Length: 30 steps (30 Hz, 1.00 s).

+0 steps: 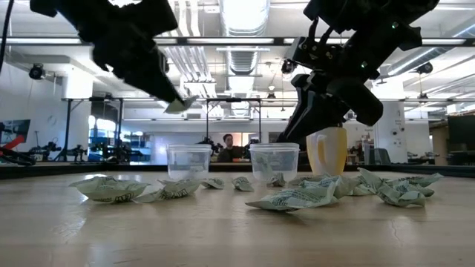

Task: Pick and place items into bin
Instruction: Put the white stevia packet into the left transparent bin

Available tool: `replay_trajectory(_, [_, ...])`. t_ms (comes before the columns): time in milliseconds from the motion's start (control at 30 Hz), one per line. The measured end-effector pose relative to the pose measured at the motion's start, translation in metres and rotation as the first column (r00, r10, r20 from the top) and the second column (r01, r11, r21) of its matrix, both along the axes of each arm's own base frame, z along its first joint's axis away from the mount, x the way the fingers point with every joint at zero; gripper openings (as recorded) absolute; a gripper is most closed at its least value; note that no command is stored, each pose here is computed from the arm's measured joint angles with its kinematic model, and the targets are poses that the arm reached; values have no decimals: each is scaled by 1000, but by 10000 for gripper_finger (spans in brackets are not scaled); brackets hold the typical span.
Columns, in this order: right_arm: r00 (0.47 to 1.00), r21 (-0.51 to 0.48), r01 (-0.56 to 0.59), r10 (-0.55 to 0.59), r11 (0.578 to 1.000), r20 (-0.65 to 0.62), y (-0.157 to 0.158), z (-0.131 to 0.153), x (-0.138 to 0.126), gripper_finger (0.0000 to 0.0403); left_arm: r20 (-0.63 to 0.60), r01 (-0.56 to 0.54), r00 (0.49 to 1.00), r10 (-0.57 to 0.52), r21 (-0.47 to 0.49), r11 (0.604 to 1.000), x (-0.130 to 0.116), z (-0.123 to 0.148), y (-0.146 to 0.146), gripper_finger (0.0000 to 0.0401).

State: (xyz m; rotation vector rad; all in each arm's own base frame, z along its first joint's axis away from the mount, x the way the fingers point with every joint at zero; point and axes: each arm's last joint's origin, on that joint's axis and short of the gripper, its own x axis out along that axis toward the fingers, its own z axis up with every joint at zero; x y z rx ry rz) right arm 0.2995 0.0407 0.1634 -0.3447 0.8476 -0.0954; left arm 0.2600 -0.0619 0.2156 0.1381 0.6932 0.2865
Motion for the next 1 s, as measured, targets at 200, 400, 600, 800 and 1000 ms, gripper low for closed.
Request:
replay_trajectory(200, [1000,2,2,-2,1000,1,0,0,0,84,15,-91,996,90,141,986,0,3,11,1])
replay_trajectory(400, [1000,2,3,-3,1000,5,0,0,0,84,-31,-135,989,143,185,974,6,-5,30,1])
replay_trajectory(600, [1000,5,6,-6,1000,6,0,0,0,84,-86,-190,974,209,187,964,13,-16,55,1])
replay_trajectory(800, [1000,7,8,-8,1000,5,0,0,0,84,-129,-181,971,201,153,972,15,-23,67,1])
replay_trajectory(1000, [1000,7,9,-9,1000,5,0,0,0,84,-136,-177,971,197,148,973,16,-24,69,4])
